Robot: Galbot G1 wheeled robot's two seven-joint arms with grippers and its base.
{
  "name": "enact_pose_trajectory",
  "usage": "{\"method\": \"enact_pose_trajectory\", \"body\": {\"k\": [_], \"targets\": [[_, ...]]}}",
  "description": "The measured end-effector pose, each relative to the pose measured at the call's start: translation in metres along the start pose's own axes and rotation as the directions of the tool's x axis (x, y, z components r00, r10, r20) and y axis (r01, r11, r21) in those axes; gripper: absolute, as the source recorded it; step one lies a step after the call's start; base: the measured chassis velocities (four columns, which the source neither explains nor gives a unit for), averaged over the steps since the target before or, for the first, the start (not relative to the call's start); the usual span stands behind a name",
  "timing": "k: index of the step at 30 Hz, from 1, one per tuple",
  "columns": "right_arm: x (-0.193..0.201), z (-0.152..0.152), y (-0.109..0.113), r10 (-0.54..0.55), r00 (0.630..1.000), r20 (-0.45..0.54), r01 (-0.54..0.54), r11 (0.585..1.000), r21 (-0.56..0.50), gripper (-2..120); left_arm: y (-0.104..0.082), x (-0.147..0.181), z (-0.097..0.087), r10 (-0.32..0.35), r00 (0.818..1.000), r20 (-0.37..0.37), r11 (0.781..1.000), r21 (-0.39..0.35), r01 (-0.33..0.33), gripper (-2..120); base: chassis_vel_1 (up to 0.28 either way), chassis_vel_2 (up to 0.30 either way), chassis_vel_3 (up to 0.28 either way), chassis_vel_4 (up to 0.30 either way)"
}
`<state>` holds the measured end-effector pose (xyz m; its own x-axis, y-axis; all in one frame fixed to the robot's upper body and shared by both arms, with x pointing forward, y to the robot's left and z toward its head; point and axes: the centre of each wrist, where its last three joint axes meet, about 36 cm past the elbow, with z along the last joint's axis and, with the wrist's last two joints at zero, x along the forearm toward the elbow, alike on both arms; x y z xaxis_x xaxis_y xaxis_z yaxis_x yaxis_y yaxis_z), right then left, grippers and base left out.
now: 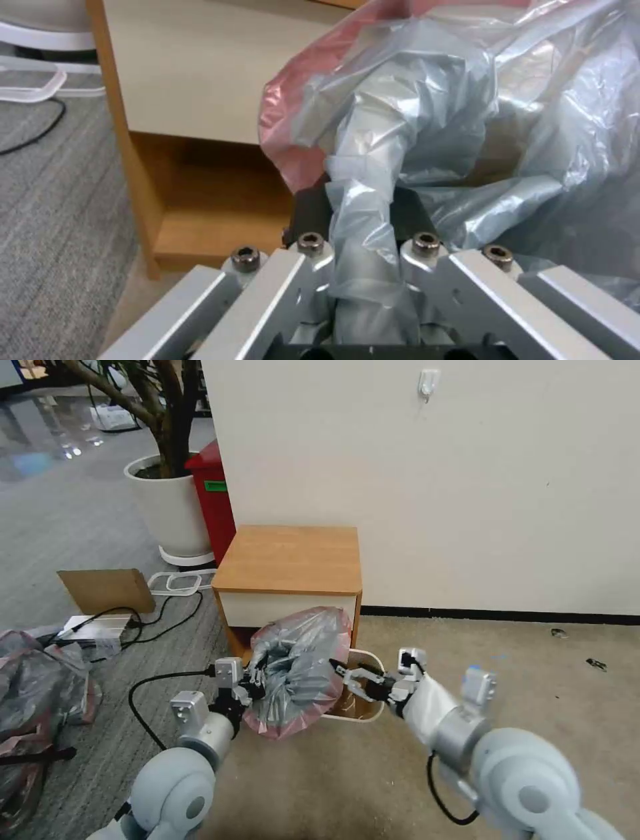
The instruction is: Pick up the garbage bag from the table and place it over the trash can.
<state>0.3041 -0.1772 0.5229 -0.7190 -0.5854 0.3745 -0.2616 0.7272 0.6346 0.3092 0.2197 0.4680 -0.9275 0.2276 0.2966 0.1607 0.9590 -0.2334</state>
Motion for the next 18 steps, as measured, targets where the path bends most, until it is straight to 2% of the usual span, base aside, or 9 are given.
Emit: {"method": "enact_pose_trajectory", "body": {"k": [6, 10, 14, 15, 18], "targets": [[-0.007, 0.009, 0.005, -0.029, 1.0, 0.004, 0.029, 0.999, -0.041, 100, 0.0, 0.001, -0.001, -0.003, 1.0, 0.004, 1.0, 0.002, 0.003, 7, 0.0, 0.0, 0.0, 0.0], [-0.014, 0.016, 0.008, -0.054, 0.998, 0.014, 0.055, 0.996, -0.064, 96, 0.0, 0.002, 0.001, -0.005, 1.0, 0.0, 1.0, 0.005, 0.005, 7, 0.0, 0.0, 0.0, 0.0], [-0.021, 0.022, 0.01, -0.067, 0.997, 0.027, 0.069, 0.995, -0.077, 82, 0.001, 0.004, 0.002, -0.012, 1.0, -0.006, 1.0, 0.008, 0.012, 7, 0.0, 0.0, 0.0, 0.0], [-0.021, 0.022, 0.01, -0.067, 0.997, 0.027, 0.069, 0.995, -0.077, 82, 0.001, 0.004, 0.002, -0.012, 1.0, -0.006, 1.0, 0.008, 0.012, 7, 0.0, 0.0, 0.0, 0.0], [-0.024, 0.024, 0.012, -0.083, 0.996, 0.04, 0.086, 0.993, -0.078, 65, 0.003, 0.005, 0.002, -0.02, 1.0, -0.009, 1.0, 0.023, 0.02, 7, 0.0, 0.0, 0.0, 0.0]]}}
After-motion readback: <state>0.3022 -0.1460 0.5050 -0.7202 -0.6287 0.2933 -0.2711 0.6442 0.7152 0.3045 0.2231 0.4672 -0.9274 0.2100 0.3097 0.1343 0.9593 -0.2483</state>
